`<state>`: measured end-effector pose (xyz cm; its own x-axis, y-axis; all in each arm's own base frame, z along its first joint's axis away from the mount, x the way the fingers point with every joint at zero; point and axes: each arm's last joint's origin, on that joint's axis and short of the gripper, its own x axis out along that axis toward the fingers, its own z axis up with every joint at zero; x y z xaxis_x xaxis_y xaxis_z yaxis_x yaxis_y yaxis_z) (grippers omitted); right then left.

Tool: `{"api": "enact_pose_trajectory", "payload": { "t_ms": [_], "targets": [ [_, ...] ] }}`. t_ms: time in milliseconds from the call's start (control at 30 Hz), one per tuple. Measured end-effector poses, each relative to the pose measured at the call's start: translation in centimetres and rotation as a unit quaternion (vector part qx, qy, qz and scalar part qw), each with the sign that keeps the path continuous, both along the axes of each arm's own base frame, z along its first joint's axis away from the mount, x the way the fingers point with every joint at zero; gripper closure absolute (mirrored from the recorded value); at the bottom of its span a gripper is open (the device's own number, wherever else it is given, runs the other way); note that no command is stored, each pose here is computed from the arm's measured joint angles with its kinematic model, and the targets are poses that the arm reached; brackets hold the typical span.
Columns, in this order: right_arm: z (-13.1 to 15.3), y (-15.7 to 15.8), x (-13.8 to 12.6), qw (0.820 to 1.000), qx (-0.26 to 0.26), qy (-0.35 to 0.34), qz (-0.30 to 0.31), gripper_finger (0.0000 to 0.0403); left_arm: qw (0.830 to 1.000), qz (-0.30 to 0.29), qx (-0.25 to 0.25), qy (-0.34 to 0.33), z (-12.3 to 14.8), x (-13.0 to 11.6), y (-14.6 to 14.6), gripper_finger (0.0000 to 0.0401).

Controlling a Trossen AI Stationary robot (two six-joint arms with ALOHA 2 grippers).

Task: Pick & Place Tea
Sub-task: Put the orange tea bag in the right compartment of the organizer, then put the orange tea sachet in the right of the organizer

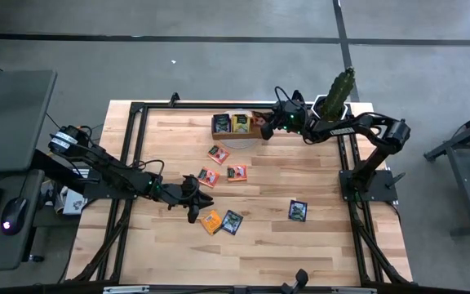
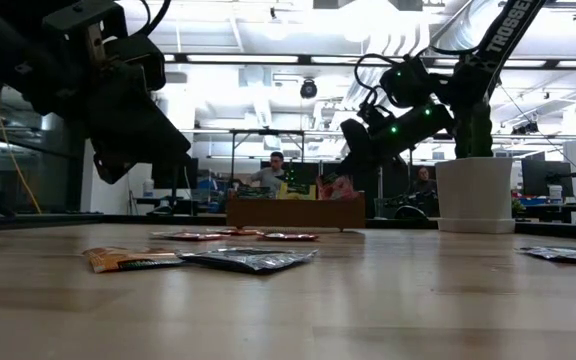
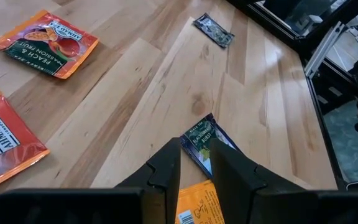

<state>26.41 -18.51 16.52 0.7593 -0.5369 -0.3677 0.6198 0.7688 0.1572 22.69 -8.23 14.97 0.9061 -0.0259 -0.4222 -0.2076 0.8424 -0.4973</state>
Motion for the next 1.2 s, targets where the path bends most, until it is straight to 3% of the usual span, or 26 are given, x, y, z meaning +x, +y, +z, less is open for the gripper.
{"api": "enact_pose_trajectory", "payload": {
  "t_ms": [267, 533, 667, 1000, 1200],
  "targets": [
    [-1.9, -0.5, 0.2, 0.999, 0.045, -0.006, -0.005, 0.0403, 1.000, 0.000, 0.000, 0.000, 0.0, 0.0, 0.0, 0.0314],
    [-1.7, -0.7, 0.2, 0.999, 0.035, -0.018, -0.032, 0.0392, 1.000, 0.000, 0.000, 0.000, 0.0, 0.0, 0.0, 0.0314],
    [-1.7, -0.7, 0.2, 0.999, 0.038, -0.022, -0.028, 0.0361, 1.000, 0.000, -0.001, 0.000, 0.0, 0.0, 0.0, 0.0314],
    [-1.0, -0.7, 0.2, 0.998, 0.038, -0.035, -0.033, 0.0242, 1.000, 0.000, -0.001, 0.000, 0.0, 0.0, 0.0, 0.0314],
    [1.9, -0.2, -0.4, 0.998, 0.001, -0.059, -0.022, 0.0224, 1.000, 0.000, -0.001, 0.000, 0.0, 0.0, 0.0, 0.0314]
  ]
}}
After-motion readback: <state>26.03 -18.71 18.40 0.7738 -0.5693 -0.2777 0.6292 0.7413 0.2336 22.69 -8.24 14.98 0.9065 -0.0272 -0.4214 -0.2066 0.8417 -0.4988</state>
